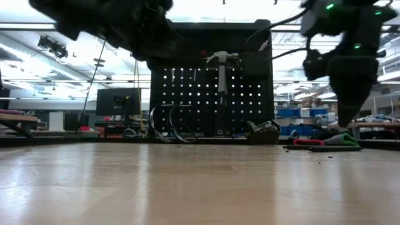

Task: Hang tools onto peg board
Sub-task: Put the bottom black pen into the top basket of the peg board

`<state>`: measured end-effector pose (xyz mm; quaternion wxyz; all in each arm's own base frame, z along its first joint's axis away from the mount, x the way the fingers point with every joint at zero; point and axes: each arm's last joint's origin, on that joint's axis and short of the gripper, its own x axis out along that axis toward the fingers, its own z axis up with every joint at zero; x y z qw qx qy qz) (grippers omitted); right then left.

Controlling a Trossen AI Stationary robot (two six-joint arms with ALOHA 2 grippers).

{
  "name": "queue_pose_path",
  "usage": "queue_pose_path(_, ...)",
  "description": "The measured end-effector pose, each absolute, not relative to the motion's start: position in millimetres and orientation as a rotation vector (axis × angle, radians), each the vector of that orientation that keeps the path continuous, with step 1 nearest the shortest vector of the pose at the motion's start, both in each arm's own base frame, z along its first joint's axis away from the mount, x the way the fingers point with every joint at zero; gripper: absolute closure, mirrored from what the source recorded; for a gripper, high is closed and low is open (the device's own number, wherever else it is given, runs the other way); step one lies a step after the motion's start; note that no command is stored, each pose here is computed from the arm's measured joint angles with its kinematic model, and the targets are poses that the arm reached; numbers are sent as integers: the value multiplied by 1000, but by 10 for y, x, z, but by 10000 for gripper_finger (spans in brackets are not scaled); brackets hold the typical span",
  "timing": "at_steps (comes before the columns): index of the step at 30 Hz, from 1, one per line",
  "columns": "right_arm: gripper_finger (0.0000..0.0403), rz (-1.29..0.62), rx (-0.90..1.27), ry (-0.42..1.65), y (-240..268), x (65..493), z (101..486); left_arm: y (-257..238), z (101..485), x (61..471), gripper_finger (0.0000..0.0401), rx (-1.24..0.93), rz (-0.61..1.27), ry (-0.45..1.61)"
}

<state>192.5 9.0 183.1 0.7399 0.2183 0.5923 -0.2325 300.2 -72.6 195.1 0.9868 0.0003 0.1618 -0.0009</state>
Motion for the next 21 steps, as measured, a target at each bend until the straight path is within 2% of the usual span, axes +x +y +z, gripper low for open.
queue_pose_path(10,271,-323,264,1579,-183,2388,1573,-602,1939,2656,229,-32,53,258)
queue_pose_path(21,195,-229,157,1694,-354,2422,1547,-549,1850,2515,229,-64,66,295)
